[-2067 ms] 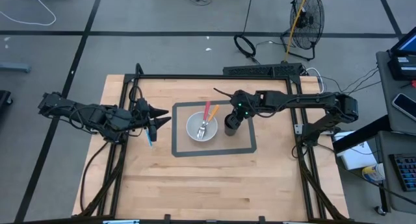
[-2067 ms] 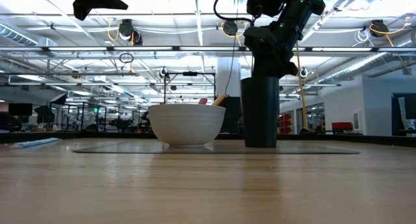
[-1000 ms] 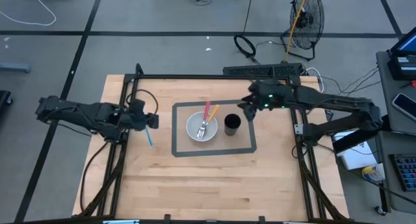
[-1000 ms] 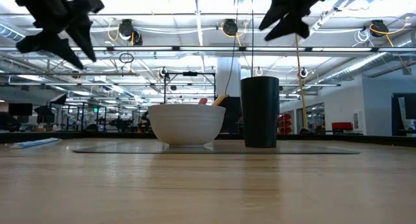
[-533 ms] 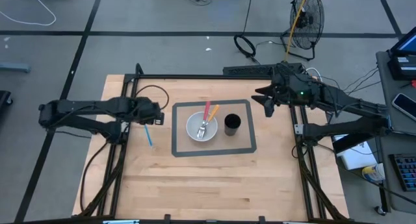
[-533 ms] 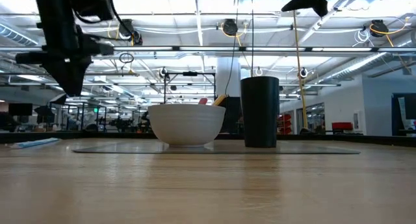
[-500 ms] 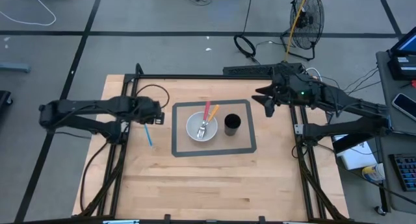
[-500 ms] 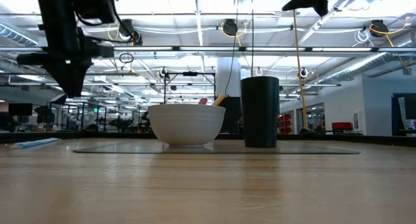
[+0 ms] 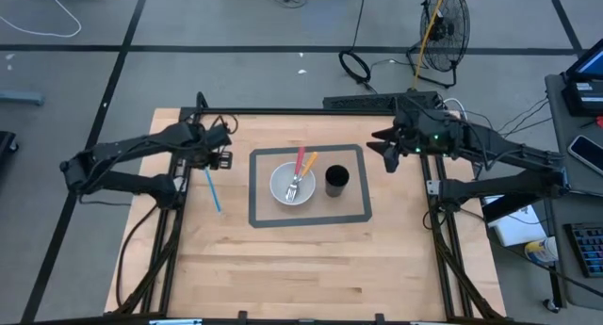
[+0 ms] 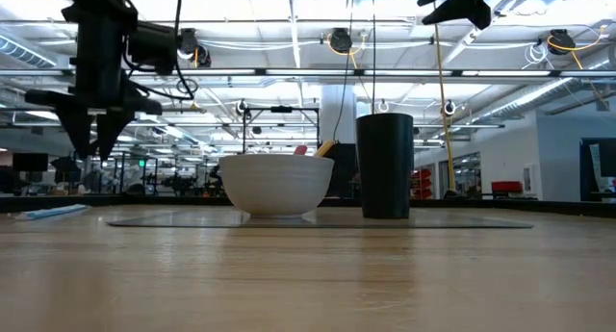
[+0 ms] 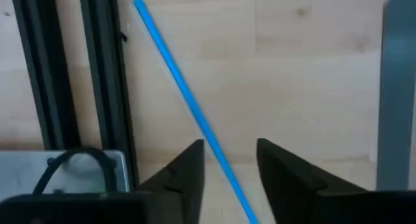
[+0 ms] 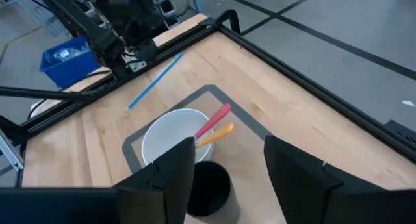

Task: Pick & Place Utensil
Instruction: Put the blue straw into the black cup on the table mat

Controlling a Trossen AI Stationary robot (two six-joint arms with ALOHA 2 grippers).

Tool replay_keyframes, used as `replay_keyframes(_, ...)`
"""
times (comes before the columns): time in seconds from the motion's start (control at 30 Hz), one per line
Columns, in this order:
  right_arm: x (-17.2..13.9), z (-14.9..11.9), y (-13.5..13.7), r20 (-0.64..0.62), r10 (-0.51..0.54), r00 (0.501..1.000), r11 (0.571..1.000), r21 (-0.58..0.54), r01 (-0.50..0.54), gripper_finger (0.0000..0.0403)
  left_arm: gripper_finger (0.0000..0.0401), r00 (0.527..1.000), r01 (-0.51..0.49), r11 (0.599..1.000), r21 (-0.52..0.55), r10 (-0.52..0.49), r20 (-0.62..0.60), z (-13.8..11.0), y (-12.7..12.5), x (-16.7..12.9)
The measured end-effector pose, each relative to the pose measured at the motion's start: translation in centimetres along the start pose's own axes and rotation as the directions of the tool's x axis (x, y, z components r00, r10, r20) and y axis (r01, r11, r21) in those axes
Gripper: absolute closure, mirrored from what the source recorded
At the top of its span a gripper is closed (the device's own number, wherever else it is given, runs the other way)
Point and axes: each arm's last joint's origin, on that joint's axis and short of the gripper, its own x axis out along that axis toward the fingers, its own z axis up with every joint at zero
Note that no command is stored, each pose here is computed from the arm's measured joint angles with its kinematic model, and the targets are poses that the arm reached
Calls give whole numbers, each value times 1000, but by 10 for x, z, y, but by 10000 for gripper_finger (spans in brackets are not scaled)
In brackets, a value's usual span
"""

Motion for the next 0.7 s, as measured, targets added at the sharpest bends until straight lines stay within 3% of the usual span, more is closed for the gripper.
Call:
replay_keyframes(0.27,10,-8,-2,10,5,1000,1000,3,-5,220,183,997,-75,995,-68,75,-13,20,6,12)
replay_keyframes(0.7,11,-10,-1,8,14,1000,1000,24,-14,220,176,986,-158,985,-71,154,-57,49,6,41)
